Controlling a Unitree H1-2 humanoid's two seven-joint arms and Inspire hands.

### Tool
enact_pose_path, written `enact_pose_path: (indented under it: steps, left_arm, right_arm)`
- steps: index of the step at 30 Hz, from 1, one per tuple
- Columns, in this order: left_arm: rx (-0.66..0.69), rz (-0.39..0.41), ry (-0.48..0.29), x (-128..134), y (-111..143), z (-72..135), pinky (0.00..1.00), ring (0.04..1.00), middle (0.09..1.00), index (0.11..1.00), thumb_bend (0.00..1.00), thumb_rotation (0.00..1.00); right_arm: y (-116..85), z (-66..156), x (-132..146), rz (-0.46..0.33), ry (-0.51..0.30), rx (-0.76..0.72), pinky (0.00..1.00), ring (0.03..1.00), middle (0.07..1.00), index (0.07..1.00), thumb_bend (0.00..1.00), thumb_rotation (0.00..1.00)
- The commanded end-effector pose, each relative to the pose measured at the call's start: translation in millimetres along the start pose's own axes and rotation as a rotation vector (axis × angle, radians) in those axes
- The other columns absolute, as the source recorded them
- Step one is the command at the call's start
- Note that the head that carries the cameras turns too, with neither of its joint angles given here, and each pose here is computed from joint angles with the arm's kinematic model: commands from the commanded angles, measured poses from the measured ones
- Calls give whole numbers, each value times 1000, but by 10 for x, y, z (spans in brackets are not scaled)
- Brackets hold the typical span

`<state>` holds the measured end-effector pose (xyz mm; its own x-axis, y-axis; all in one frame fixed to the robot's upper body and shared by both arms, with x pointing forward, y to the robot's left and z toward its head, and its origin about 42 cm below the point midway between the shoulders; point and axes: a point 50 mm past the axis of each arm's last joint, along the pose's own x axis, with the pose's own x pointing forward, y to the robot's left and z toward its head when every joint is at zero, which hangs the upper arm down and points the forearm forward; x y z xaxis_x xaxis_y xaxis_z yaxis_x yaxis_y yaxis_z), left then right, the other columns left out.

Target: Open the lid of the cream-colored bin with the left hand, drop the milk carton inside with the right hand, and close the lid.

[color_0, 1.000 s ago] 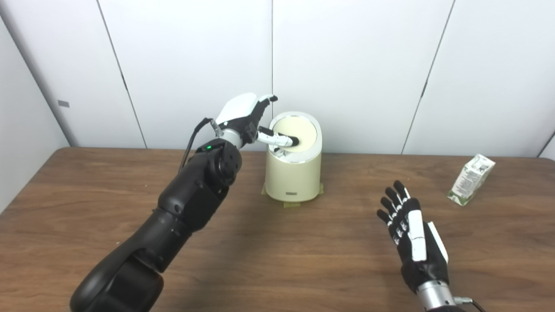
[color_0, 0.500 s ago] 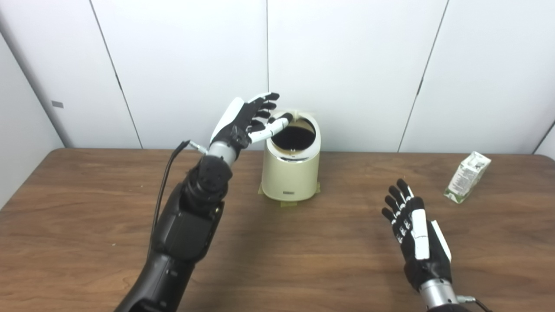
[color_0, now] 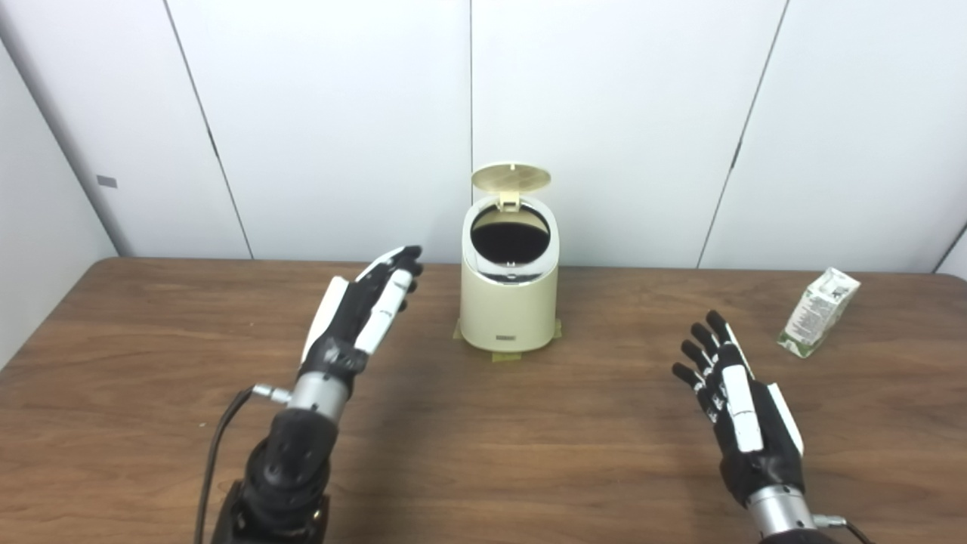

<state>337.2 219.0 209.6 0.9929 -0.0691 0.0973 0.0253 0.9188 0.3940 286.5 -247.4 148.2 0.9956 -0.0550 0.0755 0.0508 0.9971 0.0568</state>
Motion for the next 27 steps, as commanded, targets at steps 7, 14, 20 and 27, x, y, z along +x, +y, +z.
enact_pose_path:
  steps: [7, 14, 20, 27]
  left_arm:
    - [-18, 53, -26, -342, 152, -58, 889, 859, 863, 899, 412, 1000]
    - [-105, 63, 21, -465, 165, -200, 862, 874, 885, 911, 355, 1000]
    - [-136, 55, 30, -498, 198, -242, 877, 889, 895, 928, 390, 1000]
    - [-127, 45, 28, -485, 267, -262, 892, 904, 916, 952, 392, 989]
  right_arm:
    - [-194, 307, 33, -84, -112, -14, 751, 873, 925, 916, 643, 541]
    - [-437, 556, -63, -194, -122, -47, 732, 813, 872, 865, 749, 281]
    - [-821, 662, -153, -325, -117, -141, 679, 815, 862, 841, 767, 164]
    - [-1194, 751, -185, -452, -108, -259, 670, 801, 856, 829, 805, 190]
